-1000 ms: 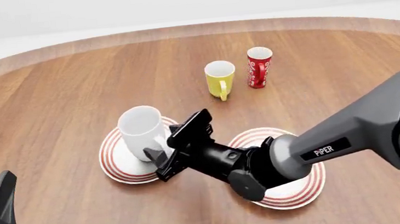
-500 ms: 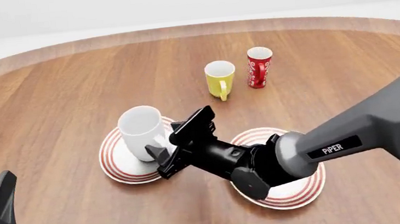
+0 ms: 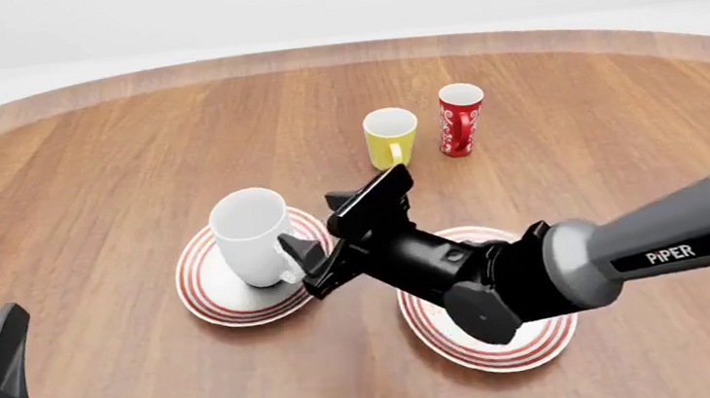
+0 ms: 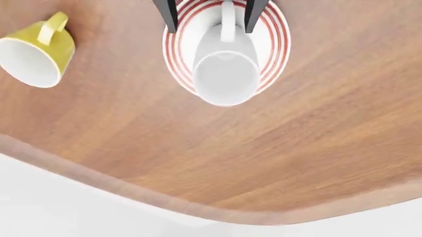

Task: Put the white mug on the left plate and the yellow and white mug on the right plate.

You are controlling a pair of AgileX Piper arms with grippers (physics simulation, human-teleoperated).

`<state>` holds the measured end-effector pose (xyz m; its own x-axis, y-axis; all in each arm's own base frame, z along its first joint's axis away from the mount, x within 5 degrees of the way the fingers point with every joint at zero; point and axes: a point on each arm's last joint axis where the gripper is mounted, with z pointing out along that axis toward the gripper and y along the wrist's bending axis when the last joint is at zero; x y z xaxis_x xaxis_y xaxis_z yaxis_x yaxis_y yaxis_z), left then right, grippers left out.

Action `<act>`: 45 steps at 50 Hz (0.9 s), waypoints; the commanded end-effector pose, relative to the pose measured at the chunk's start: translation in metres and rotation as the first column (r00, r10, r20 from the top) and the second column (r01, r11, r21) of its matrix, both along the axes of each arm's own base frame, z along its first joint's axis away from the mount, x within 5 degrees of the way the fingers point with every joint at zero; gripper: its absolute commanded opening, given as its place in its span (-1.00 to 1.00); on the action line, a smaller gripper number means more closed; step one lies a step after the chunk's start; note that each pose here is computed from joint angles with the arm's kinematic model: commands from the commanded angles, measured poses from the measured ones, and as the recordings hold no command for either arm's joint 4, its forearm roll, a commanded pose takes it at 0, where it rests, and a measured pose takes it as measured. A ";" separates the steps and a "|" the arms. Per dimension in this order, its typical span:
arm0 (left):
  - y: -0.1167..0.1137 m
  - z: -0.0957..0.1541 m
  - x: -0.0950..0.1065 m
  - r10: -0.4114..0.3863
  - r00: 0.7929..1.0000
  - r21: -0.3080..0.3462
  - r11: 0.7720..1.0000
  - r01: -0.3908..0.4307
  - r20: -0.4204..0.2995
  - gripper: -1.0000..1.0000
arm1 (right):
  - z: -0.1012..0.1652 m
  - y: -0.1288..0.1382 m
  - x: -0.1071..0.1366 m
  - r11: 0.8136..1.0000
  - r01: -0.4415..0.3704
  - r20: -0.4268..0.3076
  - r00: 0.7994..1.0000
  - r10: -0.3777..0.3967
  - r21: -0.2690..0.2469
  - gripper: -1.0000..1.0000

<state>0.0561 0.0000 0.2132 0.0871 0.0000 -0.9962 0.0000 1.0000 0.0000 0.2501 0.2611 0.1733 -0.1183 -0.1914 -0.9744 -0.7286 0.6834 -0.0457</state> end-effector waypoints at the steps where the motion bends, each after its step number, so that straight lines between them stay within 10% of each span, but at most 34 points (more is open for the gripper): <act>1: 0.000 0.000 0.000 0.000 1.000 0.000 1.000 0.000 0.000 1.00 | 0.015 -0.019 -0.006 1.000 0.022 0.031 0.999 -0.023 0.014 1.00; 45: 0.000 0.000 0.000 0.000 1.000 0.000 1.000 0.000 0.000 1.00 | 0.063 -0.099 0.001 0.975 0.219 0.131 0.966 -0.223 0.050 1.00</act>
<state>0.0561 0.0000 0.2132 0.0871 0.0000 -0.9962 0.0000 1.0000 0.0000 0.2455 0.1785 0.2285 -0.0310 -0.1401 -0.9897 -0.5938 0.7991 -0.0945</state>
